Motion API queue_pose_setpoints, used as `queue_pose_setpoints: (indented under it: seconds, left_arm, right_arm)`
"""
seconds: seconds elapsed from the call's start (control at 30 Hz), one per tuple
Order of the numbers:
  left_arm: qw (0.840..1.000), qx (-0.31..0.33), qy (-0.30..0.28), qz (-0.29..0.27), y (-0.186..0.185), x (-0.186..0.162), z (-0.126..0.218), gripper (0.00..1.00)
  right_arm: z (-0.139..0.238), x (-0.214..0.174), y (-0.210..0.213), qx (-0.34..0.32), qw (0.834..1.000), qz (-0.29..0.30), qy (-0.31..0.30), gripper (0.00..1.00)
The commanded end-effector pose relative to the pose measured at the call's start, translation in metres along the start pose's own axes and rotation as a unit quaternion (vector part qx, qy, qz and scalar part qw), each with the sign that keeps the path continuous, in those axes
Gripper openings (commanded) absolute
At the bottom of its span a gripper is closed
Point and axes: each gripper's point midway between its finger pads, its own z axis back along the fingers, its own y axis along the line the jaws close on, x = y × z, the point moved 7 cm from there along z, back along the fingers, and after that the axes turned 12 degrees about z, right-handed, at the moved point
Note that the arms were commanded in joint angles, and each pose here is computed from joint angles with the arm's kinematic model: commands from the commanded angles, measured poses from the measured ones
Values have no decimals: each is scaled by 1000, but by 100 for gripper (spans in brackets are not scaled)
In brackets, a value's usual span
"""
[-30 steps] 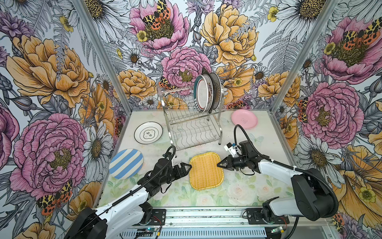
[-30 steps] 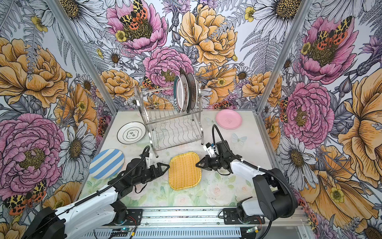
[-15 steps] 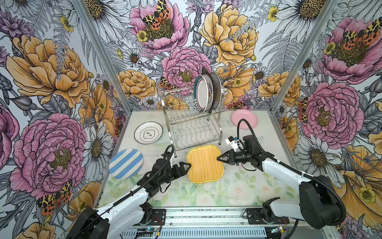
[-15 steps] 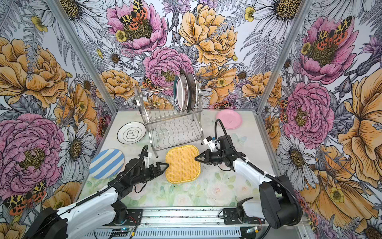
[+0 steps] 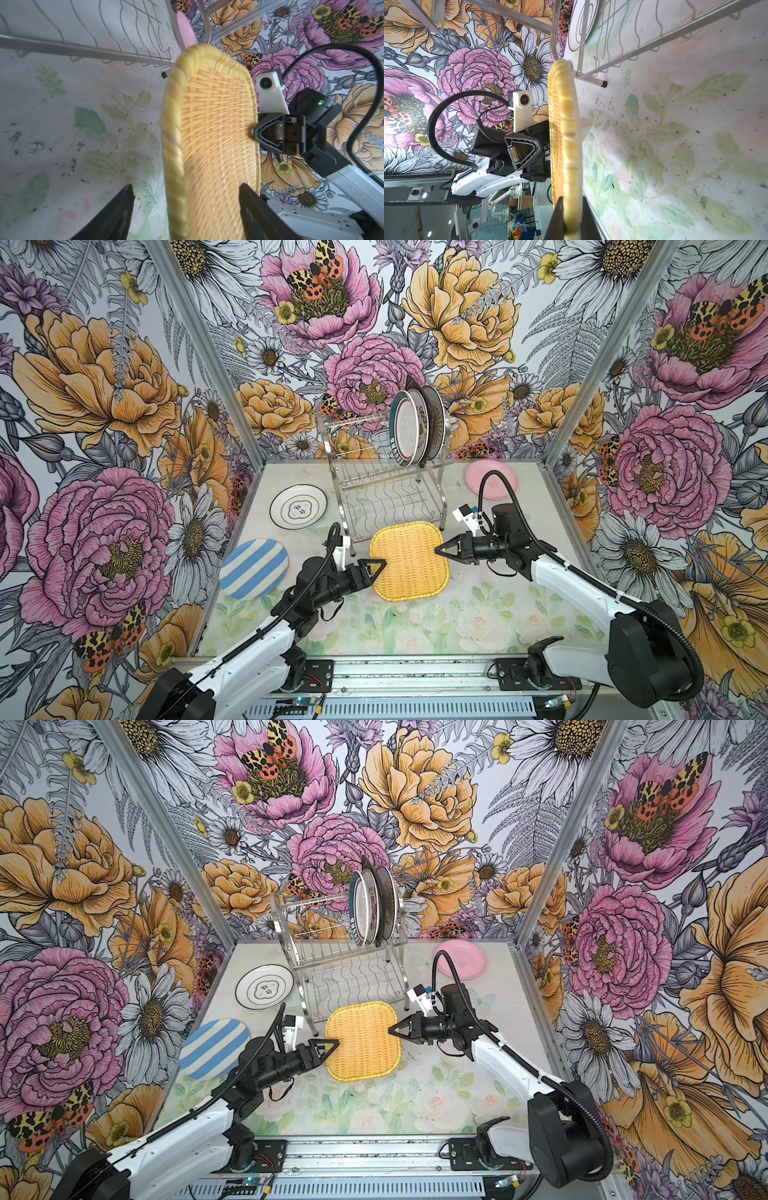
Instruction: Load the plates into the dish rack
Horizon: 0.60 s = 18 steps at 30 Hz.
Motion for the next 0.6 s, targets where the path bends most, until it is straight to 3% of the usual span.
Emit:
queue_pose_setpoints:
  seconds: [0.0,0.27,0.57]
  left_arm:
    - [999,-47,13,-9,-20,4,-2,75]
    - [998,-59,37,-7,-28,6,-9,60]
    - [998,-60,36,-3,-30,8,-11,26]
  right_arm:
    - [9,14,30,44,997,55,-14,0]
    - [5,11,32,50,997,63,-6,0]
    - [4,8,31,50,997,64,-4,0]
